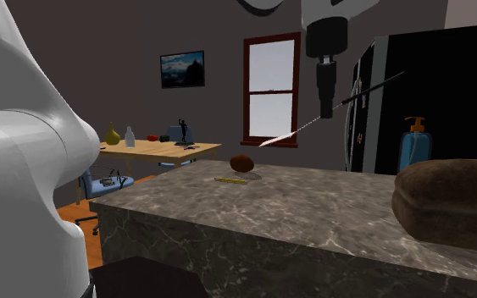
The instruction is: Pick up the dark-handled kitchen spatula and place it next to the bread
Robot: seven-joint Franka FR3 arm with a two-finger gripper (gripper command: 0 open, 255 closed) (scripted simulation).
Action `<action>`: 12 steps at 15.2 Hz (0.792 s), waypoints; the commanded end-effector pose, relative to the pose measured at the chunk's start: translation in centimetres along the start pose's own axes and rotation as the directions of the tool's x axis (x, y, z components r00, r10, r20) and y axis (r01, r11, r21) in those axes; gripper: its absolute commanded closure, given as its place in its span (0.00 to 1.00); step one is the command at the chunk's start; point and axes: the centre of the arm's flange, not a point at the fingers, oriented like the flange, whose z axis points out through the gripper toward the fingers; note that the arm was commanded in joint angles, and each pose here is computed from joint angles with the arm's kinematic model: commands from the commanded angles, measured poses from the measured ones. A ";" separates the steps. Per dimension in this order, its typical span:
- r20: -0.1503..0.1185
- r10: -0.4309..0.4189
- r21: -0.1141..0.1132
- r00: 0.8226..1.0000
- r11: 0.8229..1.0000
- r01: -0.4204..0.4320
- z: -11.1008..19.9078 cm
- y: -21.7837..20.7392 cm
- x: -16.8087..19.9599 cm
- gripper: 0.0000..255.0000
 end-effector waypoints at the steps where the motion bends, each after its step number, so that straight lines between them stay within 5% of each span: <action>1: 0.000 -0.001 0.000 1.000 1.000 0.001 0.9 0.3 0.4 1.00; 12: 0.000 -0.001 0.000 1.000 1.000 0.001 6.7 0.3 0.0 1.00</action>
